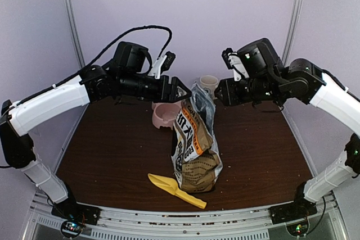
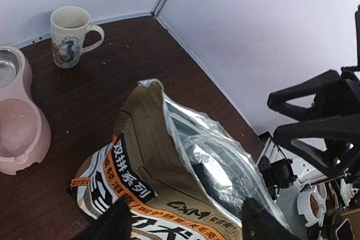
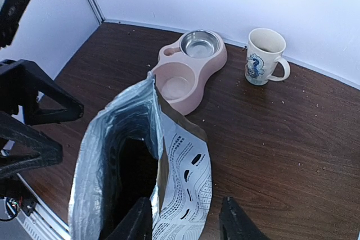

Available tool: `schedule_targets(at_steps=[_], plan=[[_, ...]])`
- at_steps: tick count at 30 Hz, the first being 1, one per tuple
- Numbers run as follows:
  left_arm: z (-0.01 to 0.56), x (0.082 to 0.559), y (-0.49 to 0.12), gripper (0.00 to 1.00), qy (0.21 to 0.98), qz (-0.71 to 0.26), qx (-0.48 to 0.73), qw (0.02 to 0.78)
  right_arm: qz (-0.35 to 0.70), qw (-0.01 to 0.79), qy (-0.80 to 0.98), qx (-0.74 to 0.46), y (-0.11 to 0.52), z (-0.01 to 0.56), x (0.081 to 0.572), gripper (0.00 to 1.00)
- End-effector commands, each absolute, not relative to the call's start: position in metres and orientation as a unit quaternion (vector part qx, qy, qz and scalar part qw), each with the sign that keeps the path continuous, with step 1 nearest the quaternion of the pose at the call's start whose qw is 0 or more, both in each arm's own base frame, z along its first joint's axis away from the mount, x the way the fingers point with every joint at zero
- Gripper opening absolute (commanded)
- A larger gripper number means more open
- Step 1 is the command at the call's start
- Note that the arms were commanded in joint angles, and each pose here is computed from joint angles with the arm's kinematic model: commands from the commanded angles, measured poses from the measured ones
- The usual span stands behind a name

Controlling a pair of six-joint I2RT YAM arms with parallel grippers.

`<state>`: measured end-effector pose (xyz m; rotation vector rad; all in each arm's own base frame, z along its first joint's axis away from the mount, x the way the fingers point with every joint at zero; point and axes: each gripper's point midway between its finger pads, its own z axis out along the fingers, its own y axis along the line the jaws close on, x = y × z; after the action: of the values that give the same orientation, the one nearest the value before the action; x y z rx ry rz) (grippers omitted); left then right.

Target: Serve the pet food

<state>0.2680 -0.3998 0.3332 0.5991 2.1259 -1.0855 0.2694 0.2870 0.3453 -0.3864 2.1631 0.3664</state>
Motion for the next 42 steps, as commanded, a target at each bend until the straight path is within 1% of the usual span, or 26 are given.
schedule_targets(at_steps=[1, 7, 12, 13, 14, 15, 17, 20, 24, 27, 28, 30, 31, 32, 34, 35, 39, 42], plan=[[0.36, 0.26, -0.411, 0.76, 0.787, -0.449, 0.238, 0.349, 0.163, 0.456, 0.862, -0.149, 0.281, 0.361, 0.267, 0.48], [0.352, 0.251, -0.423, 0.86, 0.791, -0.456, 0.242, 0.328, 0.16, 0.436, 0.872, -0.156, 0.288, 0.344, 0.267, 0.54], [0.34, 0.246, -0.429, 0.88, 0.796, -0.457, 0.245, 0.311, 0.166, 0.424, 0.875, -0.166, 0.3, 0.334, 0.266, 0.57], [0.335, 0.246, -0.431, 0.88, 0.799, -0.456, 0.245, 0.306, 0.165, 0.423, 0.875, -0.168, 0.301, 0.332, 0.265, 0.56], [0.333, 0.246, -0.432, 0.86, 0.801, -0.456, 0.245, 0.303, 0.164, 0.421, 0.876, -0.169, 0.302, 0.33, 0.266, 0.51], [0.33, 0.245, -0.432, 0.84, 0.802, -0.455, 0.245, 0.299, 0.162, 0.419, 0.877, -0.171, 0.304, 0.328, 0.266, 0.44], [0.324, 0.246, -0.433, 0.78, 0.807, -0.452, 0.242, 0.294, 0.158, 0.414, 0.879, -0.175, 0.307, 0.322, 0.266, 0.37], [0.32, 0.247, -0.434, 0.66, 0.808, -0.452, 0.238, 0.293, 0.156, 0.408, 0.882, -0.179, 0.311, 0.316, 0.266, 0.36], [0.319, 0.247, -0.437, 0.57, 0.806, -0.458, 0.239, 0.29, 0.156, 0.403, 0.883, -0.185, 0.317, 0.31, 0.267, 0.36], [0.315, 0.249, -0.44, 0.47, 0.808, -0.455, 0.239, 0.287, 0.152, 0.401, 0.884, -0.185, 0.319, 0.306, 0.268, 0.31], [0.314, 0.249, -0.44, 0.41, 0.809, -0.455, 0.239, 0.286, 0.15, 0.402, 0.884, -0.184, 0.319, 0.306, 0.269, 0.29], [0.31, 0.25, -0.442, 0.3, 0.81, -0.455, 0.239, 0.281, 0.145, 0.403, 0.885, -0.182, 0.318, 0.305, 0.27, 0.23], [0.309, 0.25, -0.443, 0.26, 0.811, -0.455, 0.239, 0.28, 0.141, 0.404, 0.886, -0.179, 0.317, 0.304, 0.271, 0.18], [0.308, 0.25, -0.444, 0.2, 0.811, -0.455, 0.239, 0.279, 0.136, 0.406, 0.886, -0.176, 0.316, 0.303, 0.272, 0.14], [0.31, 0.252, -0.443, 0.05, 0.811, -0.453, 0.237, 0.283, 0.122, 0.408, 0.889, -0.167, 0.31, 0.301, 0.274, 0.04], [0.312, 0.253, -0.442, 0.0, 0.811, -0.451, 0.235, 0.287, 0.113, 0.411, 0.89, -0.159, 0.306, 0.301, 0.276, 0.0], [0.334, 0.26, -0.431, 0.0, 0.813, -0.423, 0.238, 0.321, 0.069, 0.433, 0.89, -0.128, 0.281, 0.313, 0.285, 0.0], [0.349, 0.265, -0.419, 0.0, 0.821, -0.383, 0.249, 0.342, 0.037, 0.455, 0.884, -0.104, 0.256, 0.332, 0.292, 0.0]])
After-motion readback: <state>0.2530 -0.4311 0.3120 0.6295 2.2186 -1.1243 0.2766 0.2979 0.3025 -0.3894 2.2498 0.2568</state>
